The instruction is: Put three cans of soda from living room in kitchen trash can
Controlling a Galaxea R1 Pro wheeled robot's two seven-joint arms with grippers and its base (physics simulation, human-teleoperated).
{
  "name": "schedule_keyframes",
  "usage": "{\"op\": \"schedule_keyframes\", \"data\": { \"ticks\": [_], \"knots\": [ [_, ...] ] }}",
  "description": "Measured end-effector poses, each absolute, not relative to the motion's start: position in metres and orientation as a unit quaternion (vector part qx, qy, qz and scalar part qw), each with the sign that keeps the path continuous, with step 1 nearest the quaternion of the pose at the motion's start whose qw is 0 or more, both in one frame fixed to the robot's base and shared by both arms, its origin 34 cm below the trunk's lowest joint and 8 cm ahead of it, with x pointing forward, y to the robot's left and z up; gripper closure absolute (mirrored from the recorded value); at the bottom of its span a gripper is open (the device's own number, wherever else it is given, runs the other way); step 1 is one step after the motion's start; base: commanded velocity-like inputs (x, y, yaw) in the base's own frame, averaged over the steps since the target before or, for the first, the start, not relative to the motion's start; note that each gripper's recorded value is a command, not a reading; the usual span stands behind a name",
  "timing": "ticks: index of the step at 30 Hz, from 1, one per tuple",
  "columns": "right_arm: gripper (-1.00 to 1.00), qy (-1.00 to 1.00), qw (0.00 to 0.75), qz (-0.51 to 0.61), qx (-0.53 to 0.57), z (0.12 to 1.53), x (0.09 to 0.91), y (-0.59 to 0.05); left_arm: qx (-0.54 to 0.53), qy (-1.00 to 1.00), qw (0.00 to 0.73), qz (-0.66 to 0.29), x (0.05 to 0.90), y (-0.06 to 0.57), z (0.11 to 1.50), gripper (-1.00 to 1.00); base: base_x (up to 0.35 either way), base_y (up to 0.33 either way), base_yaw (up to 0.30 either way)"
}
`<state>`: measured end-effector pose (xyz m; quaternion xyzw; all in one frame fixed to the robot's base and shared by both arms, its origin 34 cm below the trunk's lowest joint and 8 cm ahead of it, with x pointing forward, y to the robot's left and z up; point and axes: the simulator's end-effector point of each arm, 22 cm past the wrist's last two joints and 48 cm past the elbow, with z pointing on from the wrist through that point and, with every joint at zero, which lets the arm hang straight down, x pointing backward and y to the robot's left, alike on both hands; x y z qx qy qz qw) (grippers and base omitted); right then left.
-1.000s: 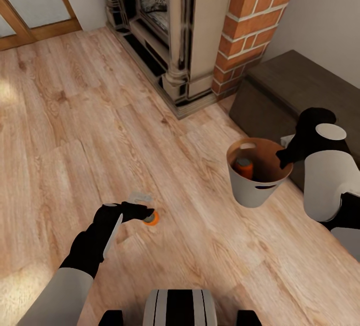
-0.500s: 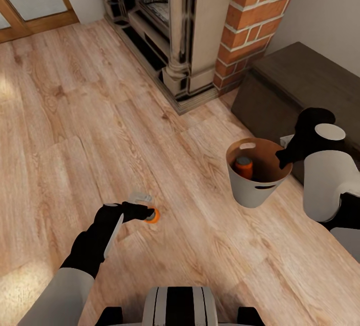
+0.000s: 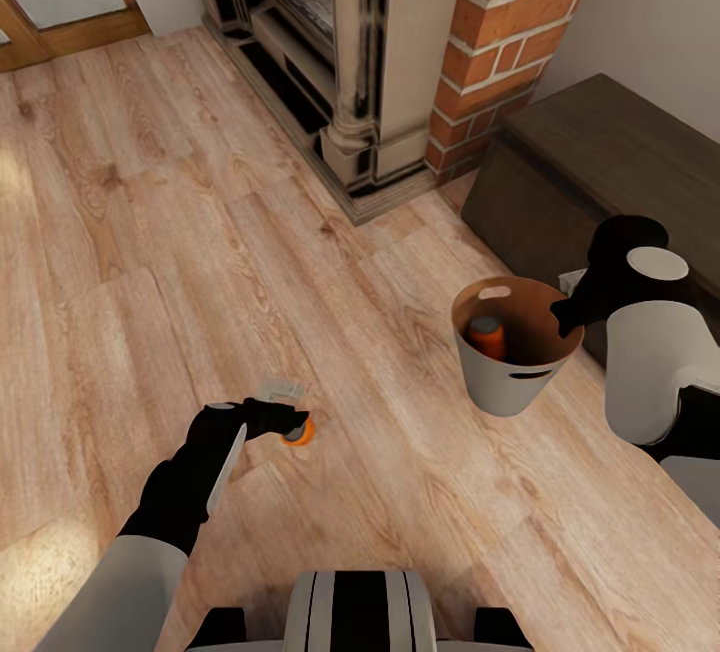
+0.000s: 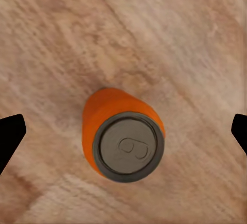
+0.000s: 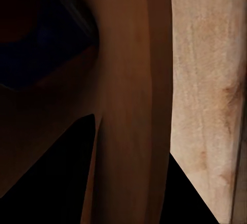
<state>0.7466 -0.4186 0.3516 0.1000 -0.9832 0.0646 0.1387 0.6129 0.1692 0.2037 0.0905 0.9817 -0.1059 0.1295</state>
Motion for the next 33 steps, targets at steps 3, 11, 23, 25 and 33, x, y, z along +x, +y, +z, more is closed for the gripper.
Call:
{"op": "schedule_keyframes", "data": {
  "ticks": [3,11,23,25,33],
  "knots": [
    [1.0,-0.983,0.141,0.066,0.101,0.349,0.746,-0.419,0.09,0.982,0.127,-0.106,0.611,0.169,0.202,-1.0,0.008,-0.009,0.0],
    [1.0,-0.982,0.146,0.065,0.102,0.324,0.739,-0.417,0.089,0.983,0.121,-0.107,0.602,0.168,0.178,-1.0,0.001,-0.002,0.0],
    [1.0,-0.98,0.155,0.067,0.107,0.303,0.733,-0.417,0.088,0.984,0.114,-0.109,0.594,0.166,0.159,-1.0,0.0,0.0,0.0],
    [1.0,-0.98,0.156,0.067,0.107,0.297,0.731,-0.416,0.088,0.984,0.113,-0.109,0.591,0.166,0.153,-1.0,0.0,0.0,0.0],
    [1.0,-0.979,0.16,0.066,0.109,0.282,0.727,-0.416,0.087,0.984,0.108,-0.11,0.585,0.166,0.14,-1.0,0.0,0.0,0.0]
  ]
}}
